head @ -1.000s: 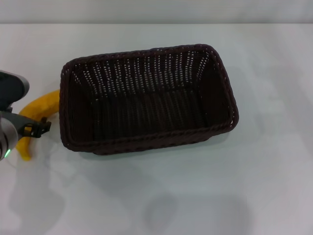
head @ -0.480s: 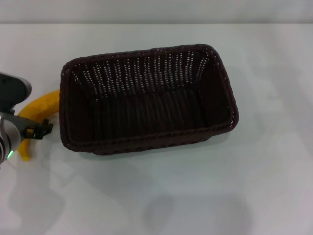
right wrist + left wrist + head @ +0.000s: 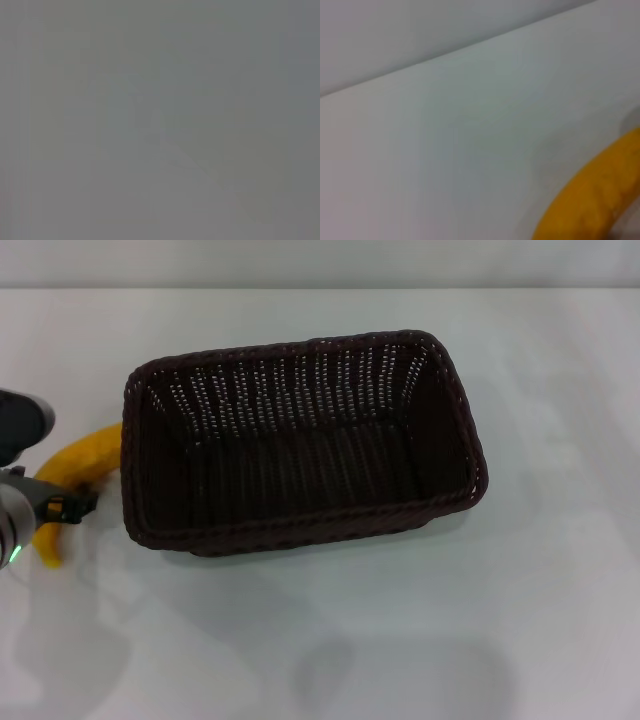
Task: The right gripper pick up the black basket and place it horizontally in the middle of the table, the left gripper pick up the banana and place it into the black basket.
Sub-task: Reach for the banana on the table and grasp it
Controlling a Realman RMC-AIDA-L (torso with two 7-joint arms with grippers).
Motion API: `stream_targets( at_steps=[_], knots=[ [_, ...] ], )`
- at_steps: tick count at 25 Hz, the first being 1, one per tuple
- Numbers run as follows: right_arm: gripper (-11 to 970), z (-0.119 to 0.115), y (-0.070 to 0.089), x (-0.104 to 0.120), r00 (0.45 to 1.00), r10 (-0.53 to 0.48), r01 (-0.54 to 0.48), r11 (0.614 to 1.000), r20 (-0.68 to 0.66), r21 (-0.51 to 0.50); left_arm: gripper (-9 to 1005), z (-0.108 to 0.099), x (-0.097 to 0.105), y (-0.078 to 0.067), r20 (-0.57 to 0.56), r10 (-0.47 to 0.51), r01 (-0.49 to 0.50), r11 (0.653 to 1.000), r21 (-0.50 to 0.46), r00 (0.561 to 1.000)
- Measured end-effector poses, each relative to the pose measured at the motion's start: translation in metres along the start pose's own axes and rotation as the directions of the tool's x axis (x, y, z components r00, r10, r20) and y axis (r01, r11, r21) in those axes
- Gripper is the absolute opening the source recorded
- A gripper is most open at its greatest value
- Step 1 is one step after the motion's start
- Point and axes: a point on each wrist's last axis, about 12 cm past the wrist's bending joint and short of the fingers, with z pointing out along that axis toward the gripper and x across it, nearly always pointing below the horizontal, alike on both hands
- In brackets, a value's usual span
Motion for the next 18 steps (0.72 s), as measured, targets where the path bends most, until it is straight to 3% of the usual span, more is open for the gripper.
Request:
stream_targets(
  at_steps=[4, 12, 18],
  knots=[
    [666, 0.001, 0.0, -0.001, 1.0, -0.002, 0.002, 1.0, 0.004, -0.002, 790, 0.003, 0.003, 0.002, -0.02, -0.016, 0.016, 1.0, -0.01, 1.0],
    [666, 0.002, 0.001, -0.003, 1.0, 0.001, -0.001, 1.0, 0.01, -0.007, 534, 0.001, -0.001, 0.011, -0.018, -0.052, 0.052, 0.998, -0.032, 0.998],
    [666, 0.002, 0.001, -0.003, 1.0, 0.005, -0.005, 1.0, 0.01, -0.005, 502, -0.003, -0.006, 0.012, 0.006, -0.029, 0.03, 0.998, -0.052, 1.0]
  ],
)
